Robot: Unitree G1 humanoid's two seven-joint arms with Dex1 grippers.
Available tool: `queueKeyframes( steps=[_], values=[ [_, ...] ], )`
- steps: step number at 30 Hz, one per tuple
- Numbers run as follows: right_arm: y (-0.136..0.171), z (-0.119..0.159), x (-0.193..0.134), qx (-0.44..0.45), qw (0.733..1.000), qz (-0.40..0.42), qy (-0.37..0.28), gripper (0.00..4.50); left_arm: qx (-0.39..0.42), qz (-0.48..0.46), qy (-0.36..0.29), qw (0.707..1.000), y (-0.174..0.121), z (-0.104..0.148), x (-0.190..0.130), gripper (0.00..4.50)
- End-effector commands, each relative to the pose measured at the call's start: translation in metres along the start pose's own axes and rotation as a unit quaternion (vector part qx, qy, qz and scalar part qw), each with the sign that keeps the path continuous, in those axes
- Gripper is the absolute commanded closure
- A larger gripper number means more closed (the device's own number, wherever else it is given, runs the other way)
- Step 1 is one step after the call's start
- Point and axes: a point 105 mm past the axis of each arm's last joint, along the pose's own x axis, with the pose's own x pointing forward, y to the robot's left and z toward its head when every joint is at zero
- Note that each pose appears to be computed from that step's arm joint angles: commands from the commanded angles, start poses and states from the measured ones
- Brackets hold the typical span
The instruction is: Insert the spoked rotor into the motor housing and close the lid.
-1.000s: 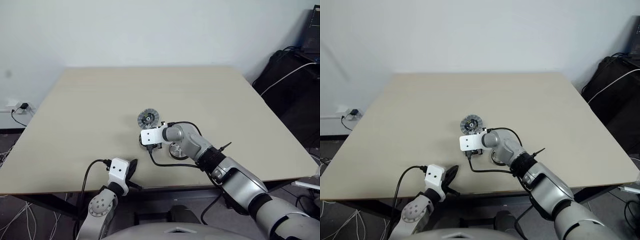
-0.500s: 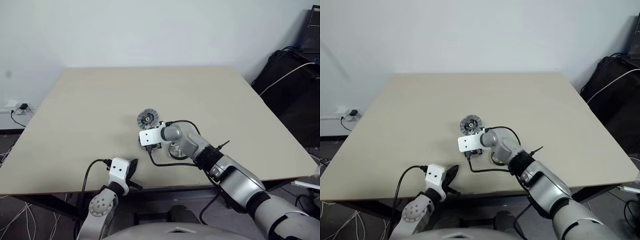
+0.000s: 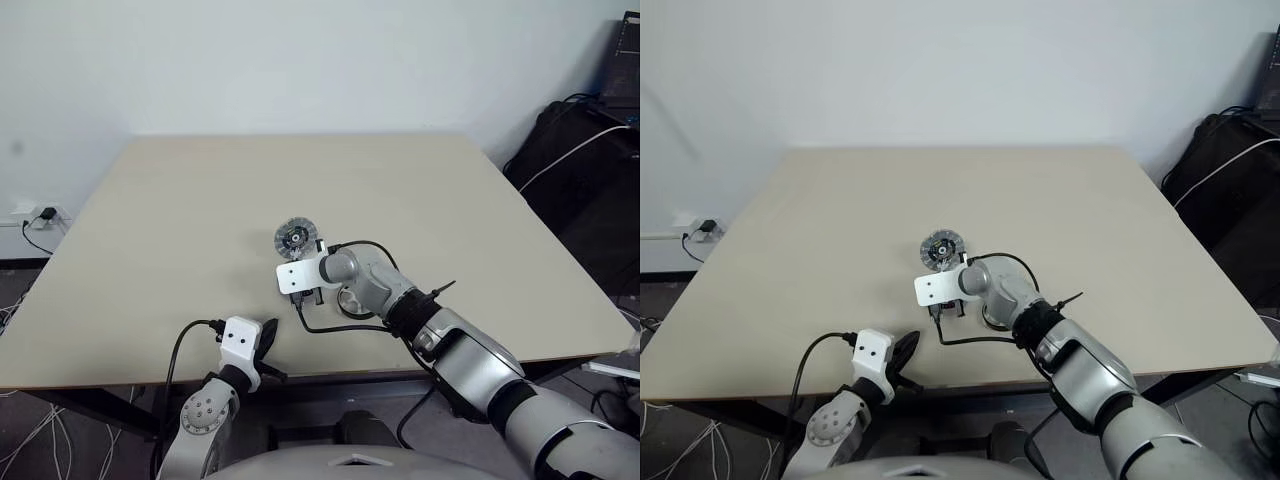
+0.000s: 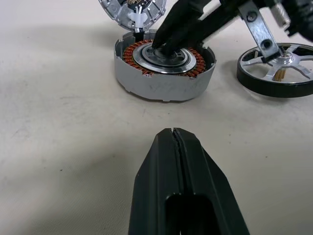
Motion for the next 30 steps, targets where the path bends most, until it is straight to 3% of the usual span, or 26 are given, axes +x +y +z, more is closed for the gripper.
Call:
queueKeyframes(
  steps=[1,17,30],
  values=[
    [-0.002,0.002,-0.001,-0.005,1.0,-0.001,-0.004,4.48,0.0,-0.002,-0.026,1.0,-0.002,0.012,0.001,4.46],
    [-0.017,0.008,-0.018,0.017,0.999,-0.026,-0.031,4.48,-0.004,-0.006,-0.023,1.0,-0.004,0.011,0.002,4.46],
    [-0.017,0.01,-0.02,-0.019,0.999,-0.012,-0.023,4.48,-0.004,-0.009,-0.024,1.0,-0.008,0.013,0.004,4.46]
  ],
)
